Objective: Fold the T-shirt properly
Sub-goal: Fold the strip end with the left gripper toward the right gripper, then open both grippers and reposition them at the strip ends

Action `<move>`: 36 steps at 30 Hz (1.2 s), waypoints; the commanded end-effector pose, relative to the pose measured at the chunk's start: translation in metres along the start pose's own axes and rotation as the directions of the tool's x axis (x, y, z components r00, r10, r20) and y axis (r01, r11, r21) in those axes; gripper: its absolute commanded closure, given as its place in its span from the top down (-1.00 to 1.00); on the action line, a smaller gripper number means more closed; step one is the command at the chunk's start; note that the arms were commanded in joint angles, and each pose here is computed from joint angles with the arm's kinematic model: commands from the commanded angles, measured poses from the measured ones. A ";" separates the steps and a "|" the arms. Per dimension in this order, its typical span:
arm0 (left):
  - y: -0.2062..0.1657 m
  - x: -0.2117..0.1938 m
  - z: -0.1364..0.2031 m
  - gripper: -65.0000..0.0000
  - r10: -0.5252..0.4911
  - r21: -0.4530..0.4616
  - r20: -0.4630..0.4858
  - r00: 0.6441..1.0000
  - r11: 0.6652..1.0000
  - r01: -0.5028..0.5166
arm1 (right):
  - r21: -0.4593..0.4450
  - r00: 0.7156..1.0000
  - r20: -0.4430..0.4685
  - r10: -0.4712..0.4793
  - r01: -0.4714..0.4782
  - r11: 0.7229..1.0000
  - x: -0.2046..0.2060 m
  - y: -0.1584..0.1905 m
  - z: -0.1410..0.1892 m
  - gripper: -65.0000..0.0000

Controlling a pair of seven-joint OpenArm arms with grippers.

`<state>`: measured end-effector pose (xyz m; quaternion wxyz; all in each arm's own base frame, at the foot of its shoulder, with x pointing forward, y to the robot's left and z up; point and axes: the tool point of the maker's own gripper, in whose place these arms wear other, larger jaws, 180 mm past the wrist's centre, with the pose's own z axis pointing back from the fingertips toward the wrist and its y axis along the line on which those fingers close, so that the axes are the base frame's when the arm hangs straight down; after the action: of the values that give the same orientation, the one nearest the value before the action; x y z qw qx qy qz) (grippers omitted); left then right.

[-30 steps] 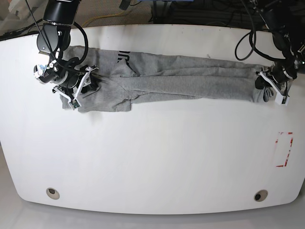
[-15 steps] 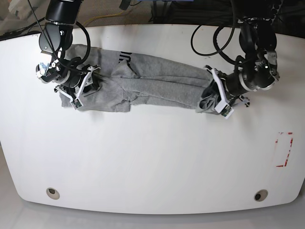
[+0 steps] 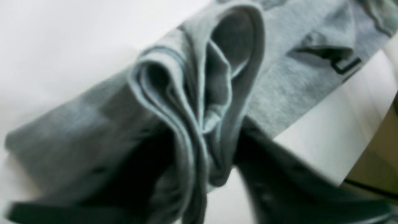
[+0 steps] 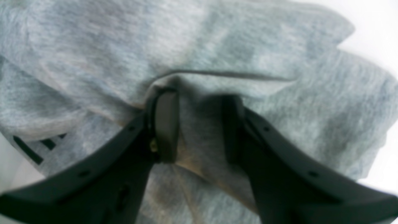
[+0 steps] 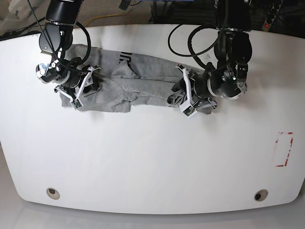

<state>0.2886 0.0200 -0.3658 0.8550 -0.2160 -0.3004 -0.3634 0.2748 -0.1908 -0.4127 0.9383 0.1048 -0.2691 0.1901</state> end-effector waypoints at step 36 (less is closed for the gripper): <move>0.105 -0.053 0.062 0.47 0.229 0.288 0.050 0.972 0.929 -0.233 | 0.034 0.838 0.225 -0.496 0.502 0.864 -0.031 -0.085 0.086 0.80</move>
<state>0.3077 0.1541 -0.3781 0.9194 -0.1137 -0.3112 -0.2119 0.2383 -0.3055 -0.3767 0.9315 0.1664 -0.3128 -0.0823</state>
